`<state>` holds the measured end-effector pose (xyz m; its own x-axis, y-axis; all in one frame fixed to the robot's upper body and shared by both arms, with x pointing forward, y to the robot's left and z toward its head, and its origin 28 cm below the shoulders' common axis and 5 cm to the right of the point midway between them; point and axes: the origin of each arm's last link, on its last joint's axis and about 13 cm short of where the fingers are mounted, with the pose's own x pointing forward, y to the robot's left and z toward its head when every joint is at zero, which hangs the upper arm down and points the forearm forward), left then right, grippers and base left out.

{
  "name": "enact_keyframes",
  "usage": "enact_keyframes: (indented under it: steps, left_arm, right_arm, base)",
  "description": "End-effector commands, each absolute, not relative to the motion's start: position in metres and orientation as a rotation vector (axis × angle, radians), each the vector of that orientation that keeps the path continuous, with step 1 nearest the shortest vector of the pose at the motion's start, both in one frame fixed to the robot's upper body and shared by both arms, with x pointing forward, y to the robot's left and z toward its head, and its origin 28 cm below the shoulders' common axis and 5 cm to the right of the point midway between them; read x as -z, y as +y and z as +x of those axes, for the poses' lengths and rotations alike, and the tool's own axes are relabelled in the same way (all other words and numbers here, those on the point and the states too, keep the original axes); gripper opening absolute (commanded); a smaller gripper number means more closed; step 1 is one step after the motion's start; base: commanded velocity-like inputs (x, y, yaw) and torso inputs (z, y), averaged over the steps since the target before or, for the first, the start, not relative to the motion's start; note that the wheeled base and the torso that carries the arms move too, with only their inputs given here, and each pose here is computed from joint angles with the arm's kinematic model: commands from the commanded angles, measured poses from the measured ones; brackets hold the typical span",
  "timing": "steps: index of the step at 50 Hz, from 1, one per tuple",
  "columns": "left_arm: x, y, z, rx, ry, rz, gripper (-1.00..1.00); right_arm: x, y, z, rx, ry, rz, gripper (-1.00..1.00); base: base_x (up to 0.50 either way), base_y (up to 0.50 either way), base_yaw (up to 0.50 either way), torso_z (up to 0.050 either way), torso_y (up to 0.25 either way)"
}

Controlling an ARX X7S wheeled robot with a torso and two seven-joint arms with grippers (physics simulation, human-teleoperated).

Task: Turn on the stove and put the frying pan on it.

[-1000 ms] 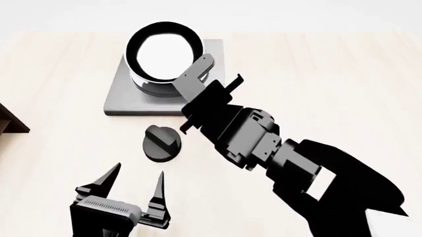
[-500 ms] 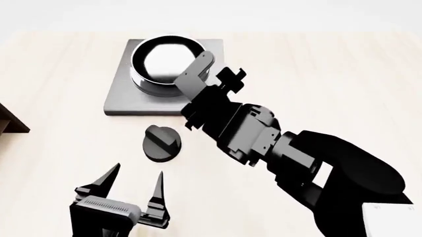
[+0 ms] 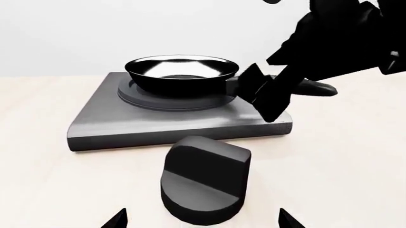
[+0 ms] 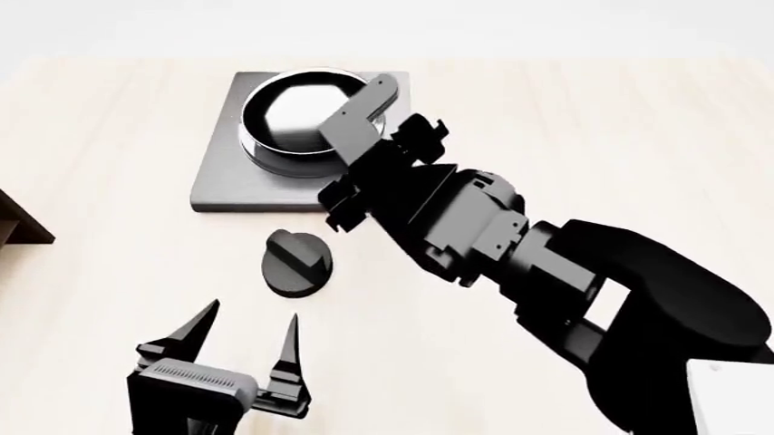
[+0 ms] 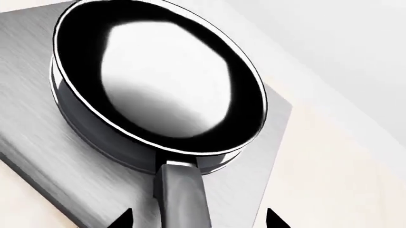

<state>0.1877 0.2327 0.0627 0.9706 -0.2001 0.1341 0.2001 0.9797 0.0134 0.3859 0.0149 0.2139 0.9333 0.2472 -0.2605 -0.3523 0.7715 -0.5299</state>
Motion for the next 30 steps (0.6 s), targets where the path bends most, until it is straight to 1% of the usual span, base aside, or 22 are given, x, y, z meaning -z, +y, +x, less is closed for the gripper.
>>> enact_keyframes:
  steps: [1, 12, 16, 25, 30]
  left_arm:
    - [-0.063, 0.233, 0.187, 0.2, -0.14, 0.002, 1.0]
    - [-0.062, 0.232, 0.187, 0.2, -0.136, 0.004, 1.0]
    - [-0.062, 0.232, 0.187, 0.194, -0.133, 0.007, 1.0]
    - [-0.062, 0.233, 0.189, 0.166, -0.115, -0.004, 1.0]
    - [-0.061, 0.233, 0.19, 0.173, -0.102, -0.016, 1.0]
  right_arm:
    - [-0.227, 0.017, 0.381, -0.382, 0.2, -0.518, 1.0]
    - [-0.246, 0.008, 0.374, -0.383, 0.129, -0.486, 1.0]
    - [-0.256, 0.002, 0.367, -0.384, 0.072, -0.457, 1.0]
    - [-0.253, -0.026, 0.333, -0.364, -0.118, -0.449, 1.0]
    - [-0.247, -0.048, 0.313, -0.367, -0.174, -0.411, 1.0]
  base:
    - [0.0, 0.0, 0.0, 0.0, 0.0]
    - [0.0, 0.0, 0.0, 0.0, 0.0]
    - [0.0, 0.0, 0.0, 0.0, 0.0]
    - [0.0, 0.0, 0.0, 0.0, 0.0]
    - [0.0, 0.0, 0.0, 0.0, 0.0]
